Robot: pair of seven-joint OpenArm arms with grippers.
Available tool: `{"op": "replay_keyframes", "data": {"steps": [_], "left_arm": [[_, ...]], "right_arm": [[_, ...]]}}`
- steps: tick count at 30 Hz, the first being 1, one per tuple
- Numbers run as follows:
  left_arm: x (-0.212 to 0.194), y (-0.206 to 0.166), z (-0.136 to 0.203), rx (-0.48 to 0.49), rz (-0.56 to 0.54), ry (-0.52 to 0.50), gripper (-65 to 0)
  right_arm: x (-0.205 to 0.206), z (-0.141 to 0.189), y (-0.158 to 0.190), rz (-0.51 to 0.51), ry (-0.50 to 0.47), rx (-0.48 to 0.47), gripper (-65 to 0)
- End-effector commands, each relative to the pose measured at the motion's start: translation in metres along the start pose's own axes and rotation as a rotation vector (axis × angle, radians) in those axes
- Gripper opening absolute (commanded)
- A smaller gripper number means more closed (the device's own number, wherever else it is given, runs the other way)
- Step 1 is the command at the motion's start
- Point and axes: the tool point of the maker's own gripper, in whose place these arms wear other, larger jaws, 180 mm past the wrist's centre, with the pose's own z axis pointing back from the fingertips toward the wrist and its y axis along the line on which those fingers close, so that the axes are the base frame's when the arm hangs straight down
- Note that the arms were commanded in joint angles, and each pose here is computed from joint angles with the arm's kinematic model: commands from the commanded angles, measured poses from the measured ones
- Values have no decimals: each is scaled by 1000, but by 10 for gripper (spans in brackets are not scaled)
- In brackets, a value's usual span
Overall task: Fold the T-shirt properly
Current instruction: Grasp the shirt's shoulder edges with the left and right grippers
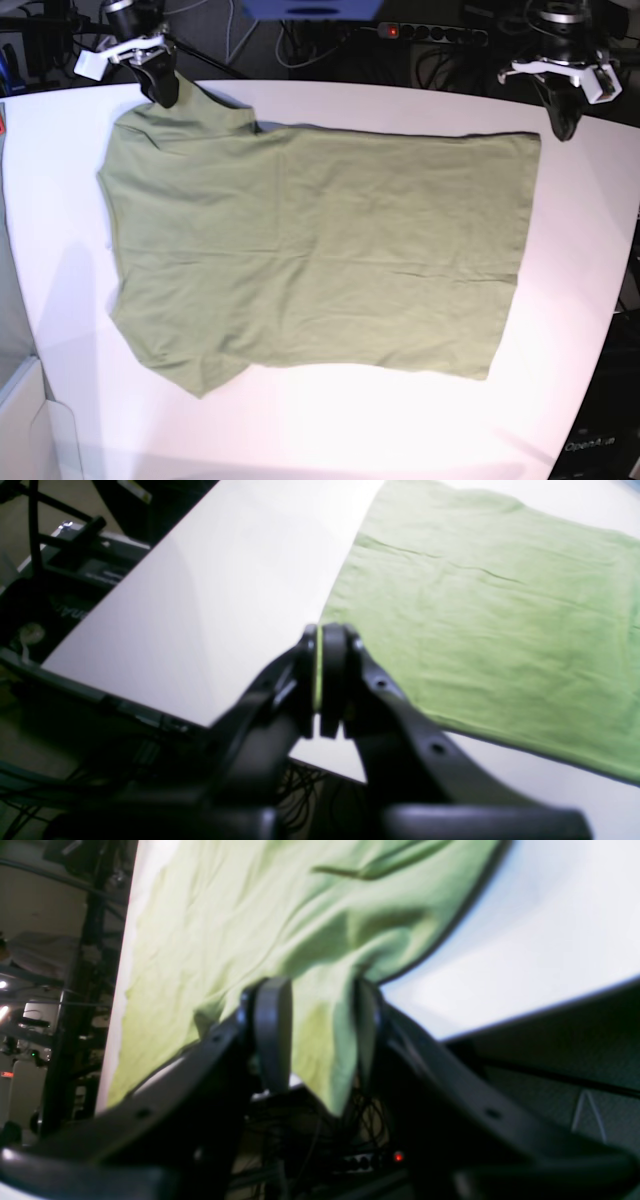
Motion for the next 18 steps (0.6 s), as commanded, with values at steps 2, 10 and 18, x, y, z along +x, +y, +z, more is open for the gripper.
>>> {"op": "replay_keyframes", "data": {"steps": [2, 10, 18], "left_arm": [[10, 0, 2, -1, -4, -37, -639], [9, 1, 3, -1, -5, -34, -639], [10, 0, 3, 3, -2, -39, -639]], "right_arm": [[1, 3, 0, -3, 15, 3, -522], [-7, -6, 2, 7, 82, 18, -637], [-7, -6, 2, 8, 81, 16, -635]]}}
